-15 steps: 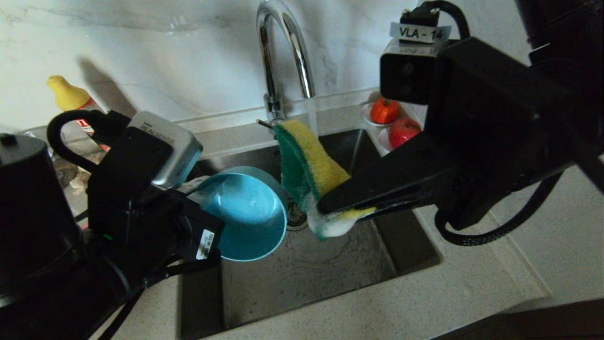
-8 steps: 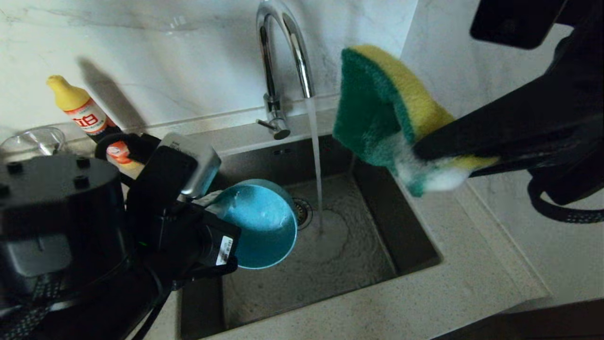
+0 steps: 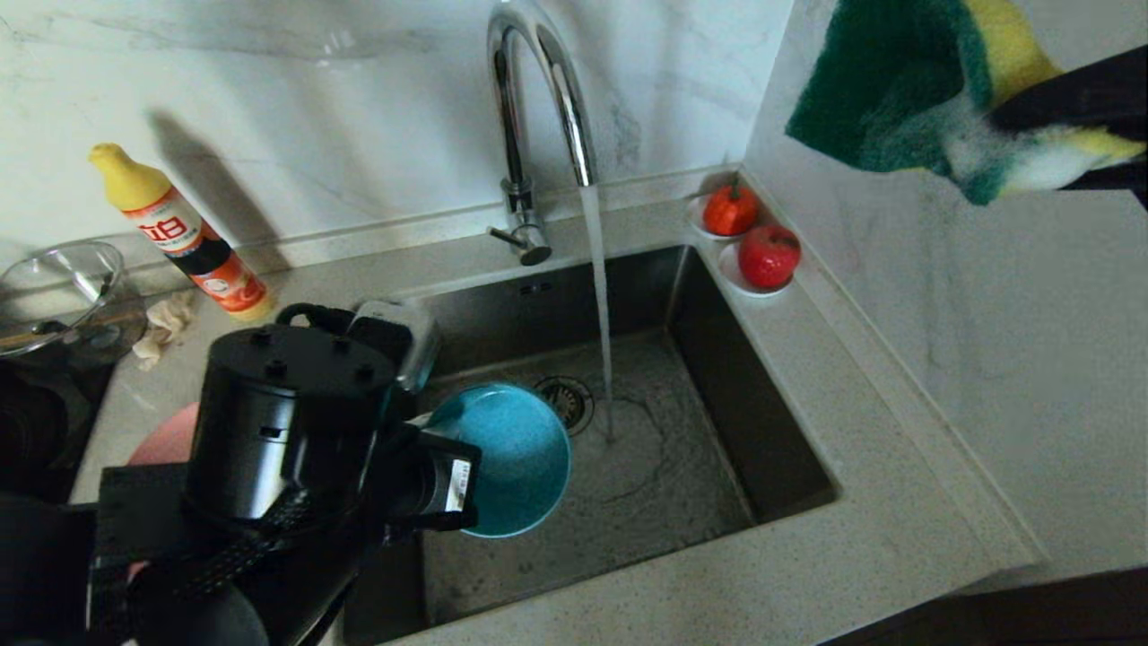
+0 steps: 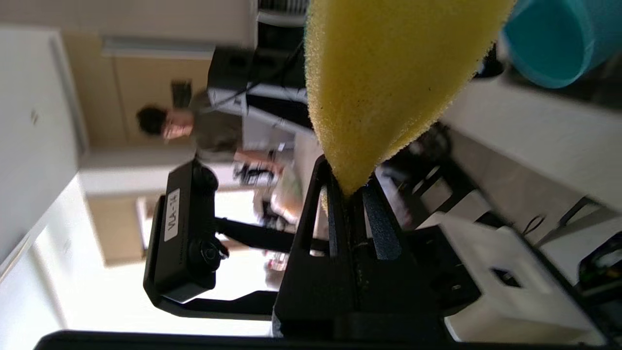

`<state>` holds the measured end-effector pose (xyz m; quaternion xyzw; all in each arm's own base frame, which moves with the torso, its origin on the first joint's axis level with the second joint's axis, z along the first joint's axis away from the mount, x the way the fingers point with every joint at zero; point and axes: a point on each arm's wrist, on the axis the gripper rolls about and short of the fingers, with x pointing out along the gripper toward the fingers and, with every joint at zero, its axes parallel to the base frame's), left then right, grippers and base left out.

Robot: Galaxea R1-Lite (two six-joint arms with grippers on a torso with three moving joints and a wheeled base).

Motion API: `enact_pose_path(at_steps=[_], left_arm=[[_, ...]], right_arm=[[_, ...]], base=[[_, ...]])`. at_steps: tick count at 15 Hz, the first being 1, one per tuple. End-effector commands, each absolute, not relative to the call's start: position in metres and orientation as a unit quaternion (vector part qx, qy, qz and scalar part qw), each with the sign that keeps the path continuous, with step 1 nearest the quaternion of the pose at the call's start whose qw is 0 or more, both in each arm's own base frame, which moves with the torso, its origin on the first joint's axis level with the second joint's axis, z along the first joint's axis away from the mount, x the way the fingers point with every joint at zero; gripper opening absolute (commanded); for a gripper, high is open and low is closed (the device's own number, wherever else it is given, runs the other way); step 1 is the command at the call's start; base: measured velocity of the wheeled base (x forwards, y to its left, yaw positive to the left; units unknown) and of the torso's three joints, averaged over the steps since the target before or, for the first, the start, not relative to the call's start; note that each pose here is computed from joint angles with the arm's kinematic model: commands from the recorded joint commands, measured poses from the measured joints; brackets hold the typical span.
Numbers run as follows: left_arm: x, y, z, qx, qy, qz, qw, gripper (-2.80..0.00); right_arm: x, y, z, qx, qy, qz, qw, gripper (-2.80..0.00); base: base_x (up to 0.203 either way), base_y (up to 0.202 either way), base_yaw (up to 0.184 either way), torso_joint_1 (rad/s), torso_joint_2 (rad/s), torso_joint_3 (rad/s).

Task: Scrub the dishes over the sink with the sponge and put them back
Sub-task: Wipe the bowl, then rinse the bowl

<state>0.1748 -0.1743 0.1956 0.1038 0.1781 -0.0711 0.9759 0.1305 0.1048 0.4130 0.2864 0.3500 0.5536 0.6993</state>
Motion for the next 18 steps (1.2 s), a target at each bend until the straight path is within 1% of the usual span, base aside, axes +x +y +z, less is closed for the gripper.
enact_pose_path(at_steps=[1, 7, 11, 14, 18], left_arm=[[0.192, -0.184, 0.193, 0.085, 0.199, -0.064, 0.974, -2.80], [0.230, -0.194, 0.195, -0.001, 0.261, -0.042, 0.964, -2.80], [0.249, -0.199, 0.197, -0.053, 0.259, -0.021, 0.964, -2.80], [0.262, -0.207, 0.197, -0.079, 0.262, -0.010, 0.962, -2.80], [0.274, -0.216, 0.198, -0.113, 0.281, -0.007, 0.953, -2.80]], right_arm=[[0.129, 0.096, 0.412, 0.293, 0.345, 0.543, 0.708, -2.80], [0.126, 0.093, 0.404, 0.286, 0.347, 0.539, 0.712, -2.80], [0.122, 0.089, 0.395, 0.280, 0.351, 0.536, 0.715, -2.80], [0.118, 0.084, 0.392, 0.282, 0.338, 0.536, 0.720, -2.80], [0.112, 0.080, 0.392, 0.281, 0.333, 0.538, 0.721, -2.80]], base=[[0.000, 0.000, 0.000, 0.000, 0.00, 0.000], [0.000, 0.000, 0.000, 0.000, 0.00, 0.000], [0.000, 0.000, 0.000, 0.000, 0.00, 0.000], [0.000, 0.000, 0.000, 0.000, 0.00, 0.000], [0.000, 0.000, 0.000, 0.000, 0.00, 0.000]])
